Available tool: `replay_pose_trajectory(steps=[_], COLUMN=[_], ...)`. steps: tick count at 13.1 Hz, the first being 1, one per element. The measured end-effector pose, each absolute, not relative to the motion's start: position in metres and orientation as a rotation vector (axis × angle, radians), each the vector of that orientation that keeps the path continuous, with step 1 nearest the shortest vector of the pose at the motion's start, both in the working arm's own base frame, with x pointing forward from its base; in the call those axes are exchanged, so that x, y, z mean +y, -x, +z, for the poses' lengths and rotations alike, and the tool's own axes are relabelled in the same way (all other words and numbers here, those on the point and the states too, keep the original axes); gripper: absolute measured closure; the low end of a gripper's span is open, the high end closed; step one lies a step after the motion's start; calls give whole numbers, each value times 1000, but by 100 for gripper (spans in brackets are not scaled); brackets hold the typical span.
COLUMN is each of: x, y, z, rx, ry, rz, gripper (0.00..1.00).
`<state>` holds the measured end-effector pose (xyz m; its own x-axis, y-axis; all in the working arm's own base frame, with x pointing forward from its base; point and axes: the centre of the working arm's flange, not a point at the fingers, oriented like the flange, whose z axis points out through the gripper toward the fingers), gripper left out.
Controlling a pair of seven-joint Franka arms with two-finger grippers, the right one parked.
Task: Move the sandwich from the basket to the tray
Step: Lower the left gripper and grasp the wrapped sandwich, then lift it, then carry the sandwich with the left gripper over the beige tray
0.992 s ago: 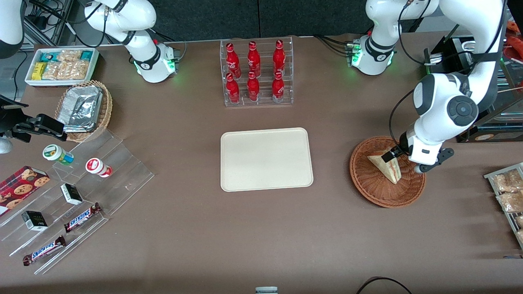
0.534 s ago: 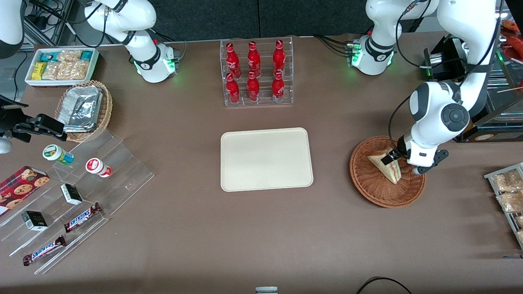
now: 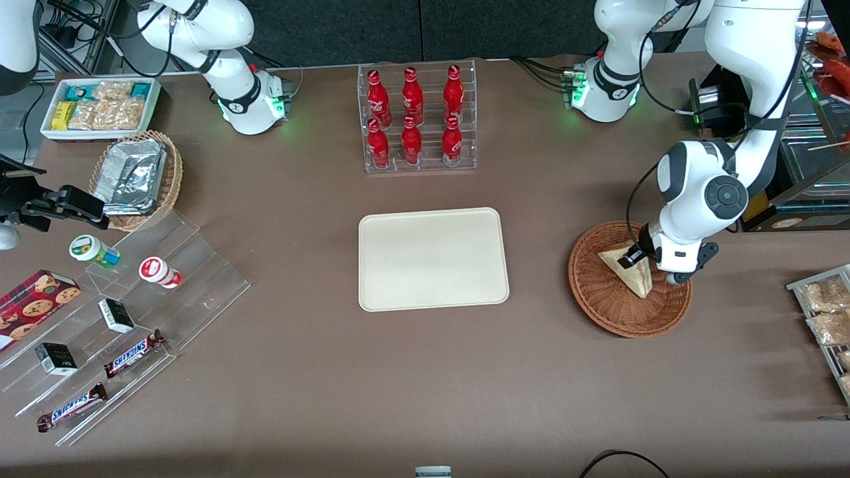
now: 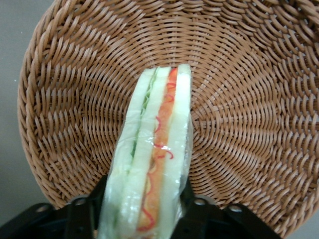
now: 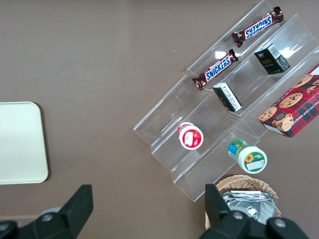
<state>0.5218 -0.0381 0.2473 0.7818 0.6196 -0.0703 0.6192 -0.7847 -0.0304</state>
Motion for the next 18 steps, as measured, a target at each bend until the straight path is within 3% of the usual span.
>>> replay_pose_trajectory(steps=[2,6,8,13,16,18], x=[-38,-42,-44,-85,-136,-187], y=[-522,-527,-535,-556,-556,-549], z=[247,252,264,307,332,348], rx=[-1044,-1080,-1068,-939,-793,-663], ry=[2954,2944,2936,2951,2959,2987], rz=[119,111,143,207,268,256], gripper=[64,74,83,85,85,85])
